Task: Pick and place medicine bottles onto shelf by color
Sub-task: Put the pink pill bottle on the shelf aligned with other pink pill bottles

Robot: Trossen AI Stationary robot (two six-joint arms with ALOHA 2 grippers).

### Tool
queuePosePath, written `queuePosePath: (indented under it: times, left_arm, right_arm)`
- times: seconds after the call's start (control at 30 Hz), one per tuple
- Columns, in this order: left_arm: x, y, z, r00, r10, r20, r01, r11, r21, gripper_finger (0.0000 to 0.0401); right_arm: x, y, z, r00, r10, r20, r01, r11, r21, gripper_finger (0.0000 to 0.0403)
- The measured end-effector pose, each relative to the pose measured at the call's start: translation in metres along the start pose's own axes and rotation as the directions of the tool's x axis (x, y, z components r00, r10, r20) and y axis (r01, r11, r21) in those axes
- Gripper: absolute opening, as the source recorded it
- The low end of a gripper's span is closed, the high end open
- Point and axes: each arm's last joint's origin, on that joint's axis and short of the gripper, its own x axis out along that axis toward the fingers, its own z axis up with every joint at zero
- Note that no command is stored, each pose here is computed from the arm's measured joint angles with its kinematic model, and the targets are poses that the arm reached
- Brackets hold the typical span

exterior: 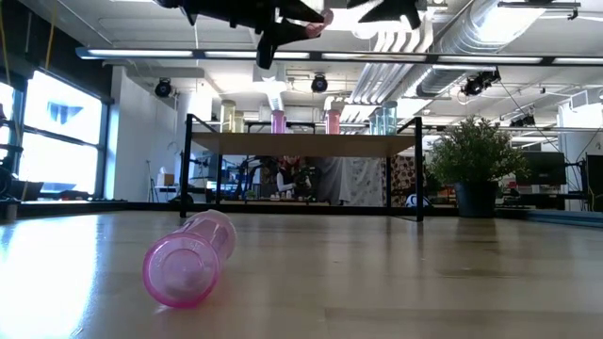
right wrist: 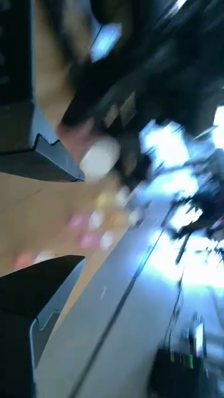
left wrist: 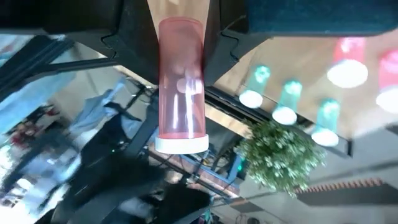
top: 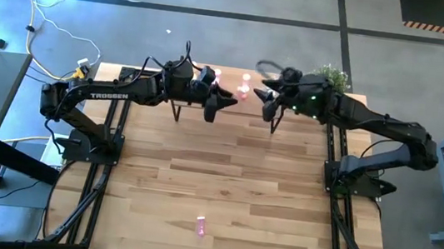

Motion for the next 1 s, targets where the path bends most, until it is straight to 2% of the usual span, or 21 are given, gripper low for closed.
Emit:
queuePosePath:
  times: [0.1,0.2,0.4,0.57,0.73,1.0]
  left_arm:
    - [0.000,0.000,0.000,1.000,0.017,0.008,-0.017,0.998,0.066,0.0099]
    - [0.000,0.000,0.001,1.000,0.021,0.020,-0.023,0.993,0.118,0.0099]
    - [0.000,-0.004,0.005,0.997,-0.005,0.071,-0.011,0.975,0.221,0.0099]
    - [0.001,-0.007,0.005,0.997,-0.010,0.081,-0.016,0.949,0.315,0.0099]
    - [0.001,-0.008,0.004,0.996,0.028,0.089,-0.059,0.929,0.366,0.0099]
    - [0.001,-0.007,0.004,0.992,0.071,0.103,-0.104,0.926,0.364,0.0099]
  right_arm:
    - [-0.003,-0.001,0.011,0.992,0.083,0.094,-0.093,0.989,0.113,0.0195]
    - [-0.003,-0.002,0.020,0.977,0.129,0.168,-0.158,0.973,0.169,0.0195]
    - [0.004,0.000,0.025,0.960,0.157,0.230,-0.216,0.942,0.257,0.0195]
    - [0.019,0.003,0.018,0.965,0.173,0.195,-0.230,0.917,0.325,0.0195]
    - [0.029,0.006,0.015,0.967,0.178,0.180,-0.230,0.917,0.327,0.0195]
    - [0.039,0.010,0.007,0.964,0.229,0.131,-0.260,0.912,0.318,0.0195]
